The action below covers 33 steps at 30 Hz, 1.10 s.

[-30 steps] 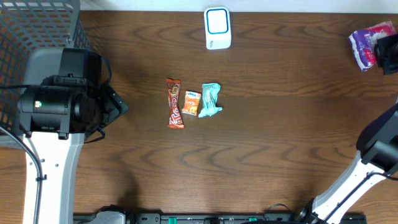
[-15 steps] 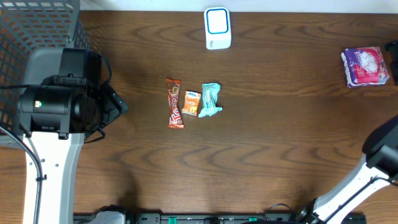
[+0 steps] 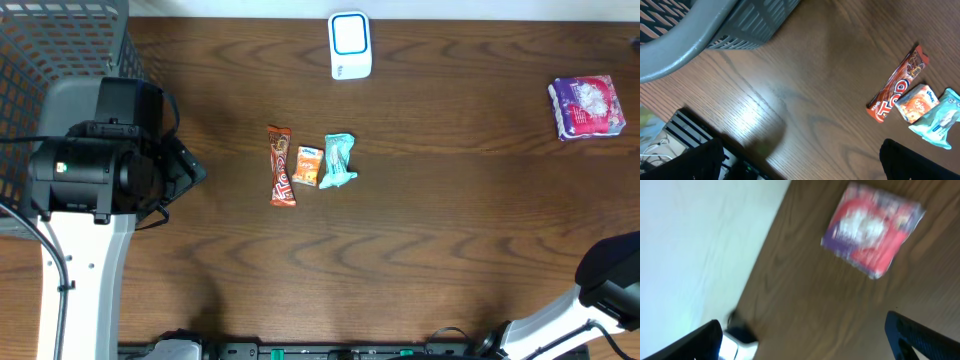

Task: Scan the item barcode
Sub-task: 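Open the right gripper and move it back toward the item row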

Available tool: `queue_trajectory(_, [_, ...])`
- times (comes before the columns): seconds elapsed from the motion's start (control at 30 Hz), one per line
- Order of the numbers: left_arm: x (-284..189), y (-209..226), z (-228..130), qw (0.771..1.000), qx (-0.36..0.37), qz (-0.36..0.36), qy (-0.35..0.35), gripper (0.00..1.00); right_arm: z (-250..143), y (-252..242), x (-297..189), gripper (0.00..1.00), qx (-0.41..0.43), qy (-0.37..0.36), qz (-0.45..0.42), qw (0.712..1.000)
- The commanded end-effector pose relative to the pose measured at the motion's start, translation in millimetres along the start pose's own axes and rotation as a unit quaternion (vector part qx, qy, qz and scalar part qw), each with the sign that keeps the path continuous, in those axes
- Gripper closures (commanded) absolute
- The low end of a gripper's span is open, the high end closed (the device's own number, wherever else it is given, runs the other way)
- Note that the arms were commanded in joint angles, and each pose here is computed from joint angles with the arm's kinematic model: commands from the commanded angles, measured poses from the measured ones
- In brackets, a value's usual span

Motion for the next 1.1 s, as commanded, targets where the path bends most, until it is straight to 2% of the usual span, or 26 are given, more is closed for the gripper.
queue_trajectory(0.0, [-2.4, 4.5, 0.3, 1.0, -0.008, 0.004, -0.006, 0.01, -22.1, 12.6, 0.9, 0.01, -0.006, 0.055, 0.032, 0.998])
queue_trajectory(0.13, [-2.4, 4.5, 0.3, 1.0, -0.008, 0.004, -0.006, 0.01, -35.8, 9.1, 2.0, 0.01, -0.003, 0.081, 0.016, 0.997])
queue_trajectory(0.37, [-2.4, 4.5, 0.3, 1.0, -0.008, 0.004, -0.006, 0.01, -64.4, 15.9, 5.5, 0.01, -0.086, 0.123, 0.011, 0.989])
queue_trajectory(0.67, [-2.4, 4.5, 0.3, 1.0, -0.008, 0.004, -0.006, 0.01, -118.4, 40.6, 12.5, 0.01, -0.136, 0.184, 0.005, 0.973])
queue_trajectory(1.07, [-2.4, 4.5, 0.3, 1.0, -0.008, 0.004, -0.006, 0.01, -193.1, 70.4, 24.3, 0.01, -0.257, 0.191, -0.065, 0.945])
Point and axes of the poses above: each gripper's point midway between its finger pads, its own x axis out along the fingers, its own y axis along the line the jaws close on, z = x × y, the point moved 3 cm from there along -x, back along the fingers, and after that the axes turned 1 degree about x, right-handed, at the moved point
